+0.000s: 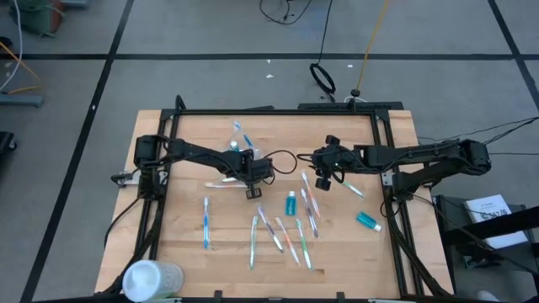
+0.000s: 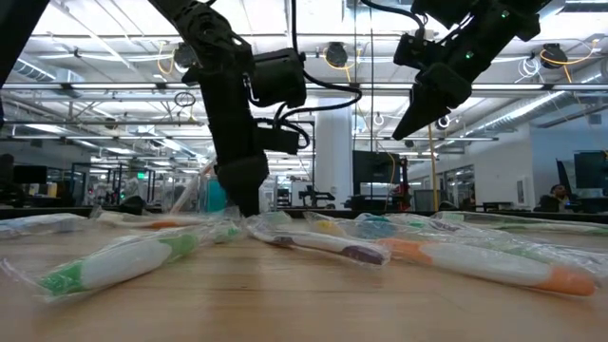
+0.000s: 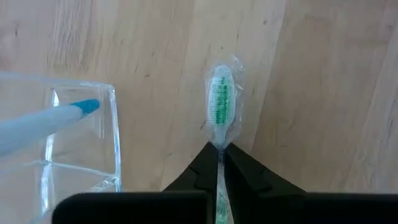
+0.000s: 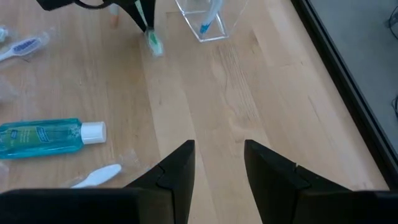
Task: Pick & Place toothbrushing station
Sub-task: Put the green toothbrush into the transparent organizer
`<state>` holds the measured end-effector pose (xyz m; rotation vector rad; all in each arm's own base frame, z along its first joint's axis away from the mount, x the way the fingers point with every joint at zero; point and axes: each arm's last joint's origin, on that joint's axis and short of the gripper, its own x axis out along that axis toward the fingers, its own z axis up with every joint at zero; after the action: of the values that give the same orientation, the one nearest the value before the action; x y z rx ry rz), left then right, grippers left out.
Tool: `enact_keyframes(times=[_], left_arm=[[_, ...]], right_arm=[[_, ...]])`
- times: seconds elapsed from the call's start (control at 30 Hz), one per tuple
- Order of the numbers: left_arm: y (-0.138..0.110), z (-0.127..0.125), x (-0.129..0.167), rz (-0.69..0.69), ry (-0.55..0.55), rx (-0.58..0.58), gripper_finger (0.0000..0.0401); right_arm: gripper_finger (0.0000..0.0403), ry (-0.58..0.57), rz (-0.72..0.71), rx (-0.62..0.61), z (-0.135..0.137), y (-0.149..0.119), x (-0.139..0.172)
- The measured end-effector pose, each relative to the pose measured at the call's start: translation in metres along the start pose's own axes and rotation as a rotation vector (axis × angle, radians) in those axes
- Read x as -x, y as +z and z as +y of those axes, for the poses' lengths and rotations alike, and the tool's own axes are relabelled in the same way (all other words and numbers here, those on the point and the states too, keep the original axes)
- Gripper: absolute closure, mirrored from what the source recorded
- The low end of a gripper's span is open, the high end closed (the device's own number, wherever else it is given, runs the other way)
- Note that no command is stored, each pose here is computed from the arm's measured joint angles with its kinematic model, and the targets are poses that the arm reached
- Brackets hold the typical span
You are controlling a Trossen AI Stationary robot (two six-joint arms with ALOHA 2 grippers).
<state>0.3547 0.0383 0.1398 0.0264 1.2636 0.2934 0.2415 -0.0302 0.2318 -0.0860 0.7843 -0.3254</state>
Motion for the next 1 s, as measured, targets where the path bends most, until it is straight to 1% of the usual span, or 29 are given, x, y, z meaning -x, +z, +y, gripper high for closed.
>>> enact_keyframes(times=[0.07,0.1,0.17,0.27,0.33,0.43,0.53,0.63,0.7,0.77,0.8,0.87,0.93,1.0], left_arm=[[0.001,0.0,0.013,-0.026,-0.011,0.026,0.0395],[0.002,0.001,0.023,-0.059,-0.008,0.057,0.0396],[0.005,0.003,0.044,-0.125,0.003,0.107,0.0394],[0.003,0.008,0.078,-0.194,0.031,0.124,0.0397],[0.0,0.011,0.105,-0.278,0.053,0.146,0.0397],[-0.007,0.017,0.143,-0.395,0.143,0.194,0.0398],[-0.016,0.027,0.173,-0.488,0.254,0.245,0.0398],[-0.025,0.036,0.196,-0.556,0.357,0.273,0.0399],[-0.032,0.04,0.203,-0.582,0.436,0.305,0.04],[-0.039,0.042,0.2,-0.607,0.503,0.343,0.0399],[-0.041,0.043,0.197,-0.636,0.518,0.367,0.0399],[-0.05,0.042,0.185,-0.691,0.515,0.4,0.04],[-0.058,0.041,0.167,-0.754,0.489,0.424,0.04],[-0.066,0.04,0.148,-0.826,0.469,0.472,0.0399]], right_arm=[[0.0273,0.0,0.0,0.0,0.0,0.0,0.0],[0.0273,0.0,0.0,0.0,0.0,0.0,0.0],[0.0273,0.0,0.0,0.0,0.0,0.0,0.0],[0.0273,0.0,-0.002,-0.001,0.0,0.0,0.0],[0.0273,-0.001,-0.011,-0.003,0.0,0.001,0.0],[0.0273,0.0,-0.022,-0.006,0.0,0.002,0.0],[0.0273,0.0,-0.036,-0.01,0.0,0.004,0.0],[0.0273,0.001,-0.042,-0.011,0.0,0.004,0.0],[0.0273,0.001,-0.045,-0.012,0.0,0.004,0.0],[0.0273,0.001,-0.044,-0.012,0.0,0.004,0.0],[0.0273,0.001,-0.044,-0.012,0.0,0.004,0.0],[0.0273,0.001,-0.044,-0.012,0.0,0.004,0.0],[0.0273,0.001,-0.044,-0.012,0.0,0.004,0.0],[0.0273,0.001,-0.046,-0.012,0.0,0.005,0.0]])
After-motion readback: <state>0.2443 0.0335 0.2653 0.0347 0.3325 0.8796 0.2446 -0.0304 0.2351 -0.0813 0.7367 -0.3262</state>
